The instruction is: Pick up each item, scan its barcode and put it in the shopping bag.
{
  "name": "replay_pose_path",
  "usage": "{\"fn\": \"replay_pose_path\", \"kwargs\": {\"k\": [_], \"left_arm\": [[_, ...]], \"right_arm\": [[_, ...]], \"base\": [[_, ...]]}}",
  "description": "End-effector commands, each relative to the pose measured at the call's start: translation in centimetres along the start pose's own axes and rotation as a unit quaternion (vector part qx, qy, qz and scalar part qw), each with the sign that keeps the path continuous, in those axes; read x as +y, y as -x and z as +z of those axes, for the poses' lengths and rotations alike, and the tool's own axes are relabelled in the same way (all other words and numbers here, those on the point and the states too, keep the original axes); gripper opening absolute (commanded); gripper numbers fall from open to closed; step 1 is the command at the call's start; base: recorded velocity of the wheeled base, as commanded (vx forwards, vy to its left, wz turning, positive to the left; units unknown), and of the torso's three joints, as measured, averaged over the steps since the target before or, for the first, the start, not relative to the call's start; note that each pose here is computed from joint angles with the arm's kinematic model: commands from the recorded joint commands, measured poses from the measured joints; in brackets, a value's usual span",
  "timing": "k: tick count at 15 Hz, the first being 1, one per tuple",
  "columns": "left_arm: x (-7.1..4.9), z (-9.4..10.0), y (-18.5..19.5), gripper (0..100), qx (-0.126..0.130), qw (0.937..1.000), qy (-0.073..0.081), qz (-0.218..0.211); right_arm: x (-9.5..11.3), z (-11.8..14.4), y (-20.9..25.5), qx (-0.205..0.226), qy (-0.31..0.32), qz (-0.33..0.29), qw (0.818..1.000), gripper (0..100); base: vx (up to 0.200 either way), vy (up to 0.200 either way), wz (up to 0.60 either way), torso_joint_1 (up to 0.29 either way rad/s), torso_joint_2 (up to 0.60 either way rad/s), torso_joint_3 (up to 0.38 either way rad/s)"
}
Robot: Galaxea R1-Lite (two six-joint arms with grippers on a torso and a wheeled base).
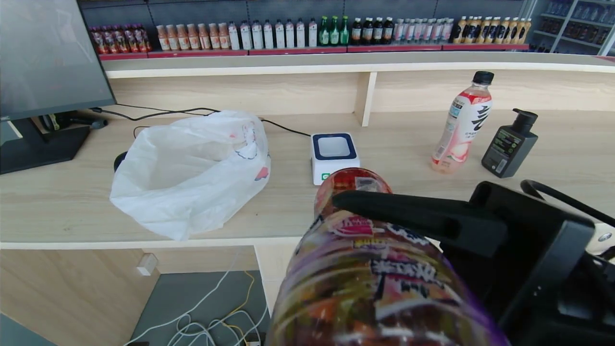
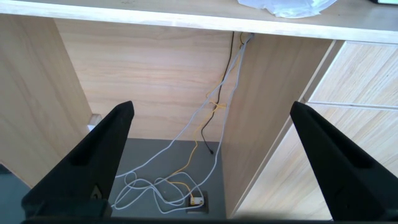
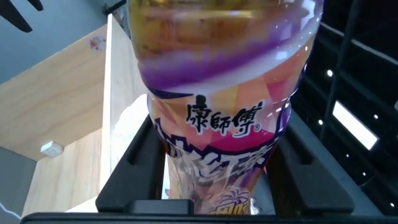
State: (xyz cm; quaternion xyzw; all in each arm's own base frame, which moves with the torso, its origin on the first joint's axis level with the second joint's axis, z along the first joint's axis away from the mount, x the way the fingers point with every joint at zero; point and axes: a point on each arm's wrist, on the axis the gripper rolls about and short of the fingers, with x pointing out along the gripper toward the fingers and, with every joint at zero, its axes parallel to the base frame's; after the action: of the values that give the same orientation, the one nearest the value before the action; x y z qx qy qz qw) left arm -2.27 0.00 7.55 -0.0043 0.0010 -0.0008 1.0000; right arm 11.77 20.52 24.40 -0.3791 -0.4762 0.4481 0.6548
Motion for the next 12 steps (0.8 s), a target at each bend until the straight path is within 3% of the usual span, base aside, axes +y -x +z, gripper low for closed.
{"fn": "replay_pose_path", "kwargs": {"k": [1, 5, 9, 12], "left_arm": [[0.0, 0.0, 0.0, 100, 0.000, 1.0000, 0.000, 0.000], [0.0, 0.0, 0.0, 100, 0.000, 1.0000, 0.000, 0.000], [0.0, 0.0, 0.0, 100, 0.000, 1.0000, 0.000, 0.000], [0.0, 0.0, 0.0, 100, 0.000, 1.0000, 0.000, 0.000]], "right_arm": [[-0.2, -1.5, -0.4, 0.025, -0.016, -0.002, 1.000, 0], [0.2, -4.4, -1.3, 0.067, -0.072, -0.007, 0.995, 0], [-1.5, -6.5, -3.2, 0.057, -0.103, -0.036, 0.992, 0], [-3.3, -9.9, -3.5, 0.082, -0.184, -0.121, 0.972, 0]], "base": [[0.000, 0.000, 0.00, 0.000, 0.00, 0.000], [0.000, 0.000, 0.00, 0.000, 0.00, 0.000], [0.000, 0.000, 0.00, 0.000, 0.00, 0.000], [0.000, 0.000, 0.00, 0.000, 0.00, 0.000]]}}
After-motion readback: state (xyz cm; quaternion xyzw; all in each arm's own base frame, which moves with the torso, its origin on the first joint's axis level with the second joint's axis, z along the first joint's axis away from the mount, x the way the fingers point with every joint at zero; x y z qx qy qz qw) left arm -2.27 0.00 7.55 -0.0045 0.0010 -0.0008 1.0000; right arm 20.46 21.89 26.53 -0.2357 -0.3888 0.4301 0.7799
